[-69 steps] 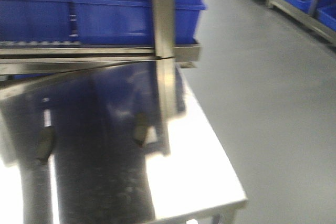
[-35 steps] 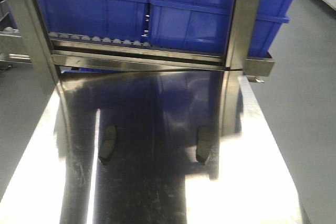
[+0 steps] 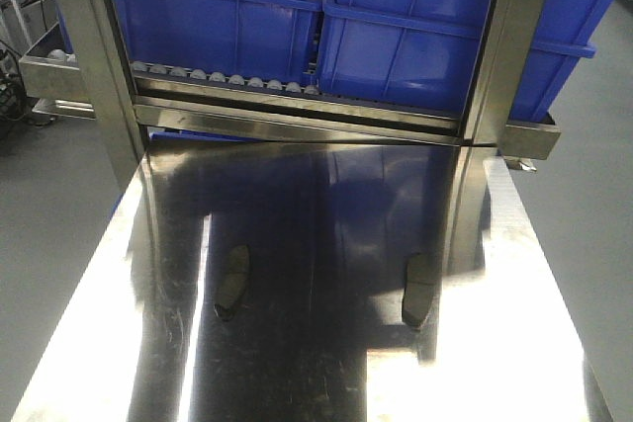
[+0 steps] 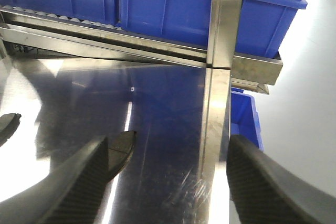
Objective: Move and align brake pads A on conveyor
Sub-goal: 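Turn the base toward the steel table with the two pads, then move the left gripper over the brake pad nearest the left arm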
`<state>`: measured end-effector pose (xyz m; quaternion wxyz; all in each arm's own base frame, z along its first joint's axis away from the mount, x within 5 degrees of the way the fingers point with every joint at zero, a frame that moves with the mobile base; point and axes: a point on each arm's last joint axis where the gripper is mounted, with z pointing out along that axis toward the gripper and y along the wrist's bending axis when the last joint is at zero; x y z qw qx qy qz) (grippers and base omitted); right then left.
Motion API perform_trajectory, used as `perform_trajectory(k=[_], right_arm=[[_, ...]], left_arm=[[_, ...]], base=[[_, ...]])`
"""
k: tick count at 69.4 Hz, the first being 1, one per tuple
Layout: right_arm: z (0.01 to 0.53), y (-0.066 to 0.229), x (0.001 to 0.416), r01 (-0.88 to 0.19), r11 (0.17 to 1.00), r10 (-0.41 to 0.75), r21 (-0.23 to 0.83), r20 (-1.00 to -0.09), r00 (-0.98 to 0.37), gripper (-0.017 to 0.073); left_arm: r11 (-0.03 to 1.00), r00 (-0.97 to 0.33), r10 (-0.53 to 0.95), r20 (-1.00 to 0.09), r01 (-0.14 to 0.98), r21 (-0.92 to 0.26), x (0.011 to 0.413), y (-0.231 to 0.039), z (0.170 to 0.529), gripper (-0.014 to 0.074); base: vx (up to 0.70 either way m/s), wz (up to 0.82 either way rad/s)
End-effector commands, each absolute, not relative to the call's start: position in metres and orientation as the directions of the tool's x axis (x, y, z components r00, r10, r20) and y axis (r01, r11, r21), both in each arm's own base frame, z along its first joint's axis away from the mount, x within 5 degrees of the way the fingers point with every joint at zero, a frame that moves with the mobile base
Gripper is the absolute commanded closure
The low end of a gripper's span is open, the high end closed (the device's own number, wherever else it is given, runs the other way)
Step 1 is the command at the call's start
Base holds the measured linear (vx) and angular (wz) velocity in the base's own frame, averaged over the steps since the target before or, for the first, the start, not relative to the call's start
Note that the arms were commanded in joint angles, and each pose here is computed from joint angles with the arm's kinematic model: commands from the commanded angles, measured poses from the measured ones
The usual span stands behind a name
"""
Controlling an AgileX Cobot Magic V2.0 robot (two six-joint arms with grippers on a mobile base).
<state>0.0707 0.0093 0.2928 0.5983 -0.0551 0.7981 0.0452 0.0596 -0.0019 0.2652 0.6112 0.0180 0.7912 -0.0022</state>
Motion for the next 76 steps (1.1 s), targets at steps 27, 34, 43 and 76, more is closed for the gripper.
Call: perform_trajectory(k=[27, 34, 43, 76], right_arm=[[0.3073, 0.0098, 0.0733, -0.145, 0.989, -0.034, -0.005, -0.98, -0.195, 0.0091], [0.3073, 0.0098, 0.0733, -0.145, 0.989, -0.034, -0.005, -0.98, -0.195, 0.0091], [0.3073, 0.0098, 0.0733, -0.145, 0.989, -0.034, -0.005, -0.98, -0.195, 0.0091], [0.3073, 0.0098, 0.0733, -0.145, 0.989, -0.034, -0.005, -0.98, -0.195, 0.0091]], left_arm=[[0.999, -0.159, 0.011, -0.987, 0.032, 0.006, 0.0605, -0.0022, 0.2802, 0.0129], [0.999, -0.159, 0.011, -0.987, 0.032, 0.006, 0.0605, -0.0022, 0.2802, 0.0129], [0.999, -0.159, 0.011, -0.987, 0.032, 0.006, 0.0605, -0.0022, 0.2802, 0.0129], [0.999, -0.159, 0.011, -0.987, 0.032, 0.006, 0.0605, -0.0022, 0.2802, 0.0129]], base=[[-0.02, -0.07], [0.0, 0.0], [0.0, 0.0], [0.0, 0.0]])
